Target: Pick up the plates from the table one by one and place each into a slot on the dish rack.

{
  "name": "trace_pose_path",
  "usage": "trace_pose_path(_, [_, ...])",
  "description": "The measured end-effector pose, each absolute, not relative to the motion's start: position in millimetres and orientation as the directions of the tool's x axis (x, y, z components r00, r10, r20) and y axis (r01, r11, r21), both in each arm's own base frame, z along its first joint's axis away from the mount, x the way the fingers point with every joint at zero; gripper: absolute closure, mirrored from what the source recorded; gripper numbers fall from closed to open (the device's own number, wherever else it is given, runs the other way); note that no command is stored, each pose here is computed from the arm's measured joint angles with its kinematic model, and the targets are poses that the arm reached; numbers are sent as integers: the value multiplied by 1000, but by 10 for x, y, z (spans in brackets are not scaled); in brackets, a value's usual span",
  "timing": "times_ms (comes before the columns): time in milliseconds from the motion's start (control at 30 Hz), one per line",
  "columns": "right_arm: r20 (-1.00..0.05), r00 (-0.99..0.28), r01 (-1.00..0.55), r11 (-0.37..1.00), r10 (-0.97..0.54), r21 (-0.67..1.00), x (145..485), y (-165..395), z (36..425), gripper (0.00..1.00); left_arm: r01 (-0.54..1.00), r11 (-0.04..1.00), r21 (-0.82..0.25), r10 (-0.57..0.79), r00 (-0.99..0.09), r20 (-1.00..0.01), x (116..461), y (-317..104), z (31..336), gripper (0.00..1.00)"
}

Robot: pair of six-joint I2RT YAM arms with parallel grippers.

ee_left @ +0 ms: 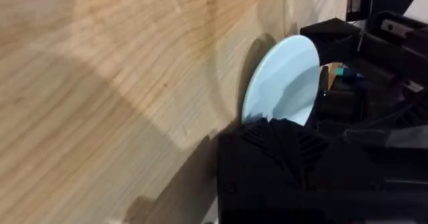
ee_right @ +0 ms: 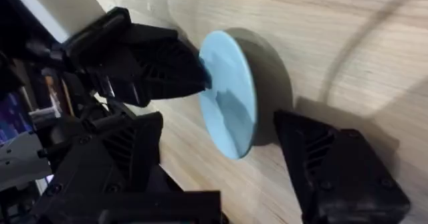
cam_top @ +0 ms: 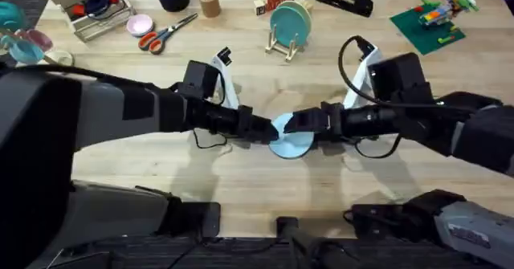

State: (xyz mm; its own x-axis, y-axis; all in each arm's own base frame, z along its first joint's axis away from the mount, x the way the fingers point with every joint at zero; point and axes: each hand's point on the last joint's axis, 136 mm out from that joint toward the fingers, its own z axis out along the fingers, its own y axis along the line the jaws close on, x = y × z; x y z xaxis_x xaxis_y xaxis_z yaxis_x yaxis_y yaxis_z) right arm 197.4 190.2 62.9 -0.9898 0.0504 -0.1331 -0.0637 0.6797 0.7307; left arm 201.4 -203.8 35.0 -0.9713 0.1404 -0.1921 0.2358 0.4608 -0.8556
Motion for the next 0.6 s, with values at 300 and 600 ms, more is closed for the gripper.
trace_pose_path(300, [-133,-990,-72,656,44,752,1999,1949,645,100,236,461,-856,140,-971,-192,2014,-2038,350,961])
trace_pose_path(600, [-128,-991,-70,653,43,754,1990,1956,647,667,236,461,-856,140,-971,-192,2014,-2038,350,960])
